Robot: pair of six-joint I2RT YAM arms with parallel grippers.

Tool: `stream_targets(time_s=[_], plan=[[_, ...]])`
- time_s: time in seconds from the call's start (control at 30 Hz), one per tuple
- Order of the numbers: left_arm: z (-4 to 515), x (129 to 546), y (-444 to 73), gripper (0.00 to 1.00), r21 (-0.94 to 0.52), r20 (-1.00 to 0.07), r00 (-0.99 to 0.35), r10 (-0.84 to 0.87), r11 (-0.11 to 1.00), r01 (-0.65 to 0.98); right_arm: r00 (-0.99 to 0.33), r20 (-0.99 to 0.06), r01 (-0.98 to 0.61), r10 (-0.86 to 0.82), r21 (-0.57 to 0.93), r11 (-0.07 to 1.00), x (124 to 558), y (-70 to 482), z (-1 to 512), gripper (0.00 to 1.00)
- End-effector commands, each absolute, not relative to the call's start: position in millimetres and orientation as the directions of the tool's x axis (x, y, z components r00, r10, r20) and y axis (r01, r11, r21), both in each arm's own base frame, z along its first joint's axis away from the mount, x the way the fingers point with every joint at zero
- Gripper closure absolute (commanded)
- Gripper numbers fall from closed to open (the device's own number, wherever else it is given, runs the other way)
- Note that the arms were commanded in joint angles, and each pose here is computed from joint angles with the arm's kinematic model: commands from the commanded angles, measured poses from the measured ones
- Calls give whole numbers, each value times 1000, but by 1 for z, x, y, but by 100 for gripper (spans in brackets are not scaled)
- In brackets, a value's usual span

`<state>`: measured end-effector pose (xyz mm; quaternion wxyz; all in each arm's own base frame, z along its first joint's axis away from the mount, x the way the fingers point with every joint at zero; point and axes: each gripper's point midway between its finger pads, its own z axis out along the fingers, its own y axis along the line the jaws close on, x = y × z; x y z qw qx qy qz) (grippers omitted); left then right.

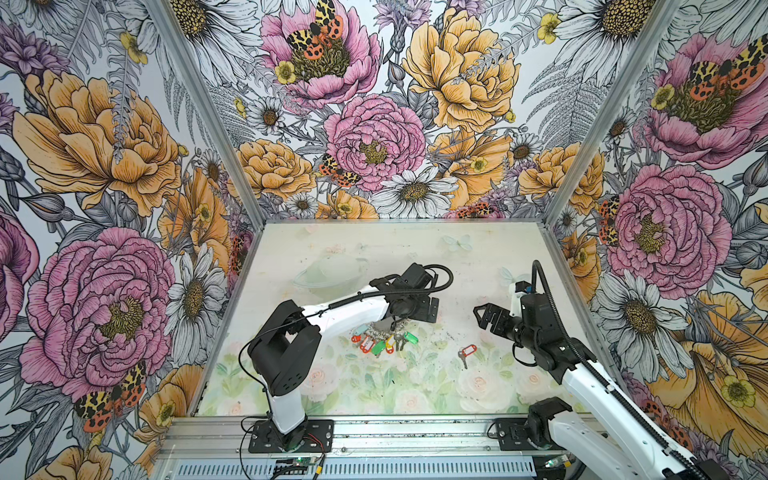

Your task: Put the keys on the keyring

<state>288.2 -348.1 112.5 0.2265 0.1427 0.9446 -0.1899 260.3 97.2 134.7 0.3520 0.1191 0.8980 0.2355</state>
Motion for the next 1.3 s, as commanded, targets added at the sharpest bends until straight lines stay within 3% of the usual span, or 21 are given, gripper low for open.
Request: stream_targets(time_s=[0.0, 0.43, 1.0, 1.27], plan=[[101, 272, -360, 2, -333, -457, -878, 141, 889, 316, -679, -613, 46, 404, 513, 857, 270, 96, 151, 4], [42, 269, -383, 1, -353, -374, -918, 129, 896, 270, -674, -608, 43, 419, 533, 845, 264, 97, 151, 4], [63, 234, -281, 2, -342, -405, -913, -47, 934, 103, -702, -597, 34, 388, 516, 856, 278, 109, 153, 4], [72, 244, -254, 5, -350, -451, -889, -79, 932, 95, -746, -578, -21, 330, 517, 856, 284, 145, 147, 12]])
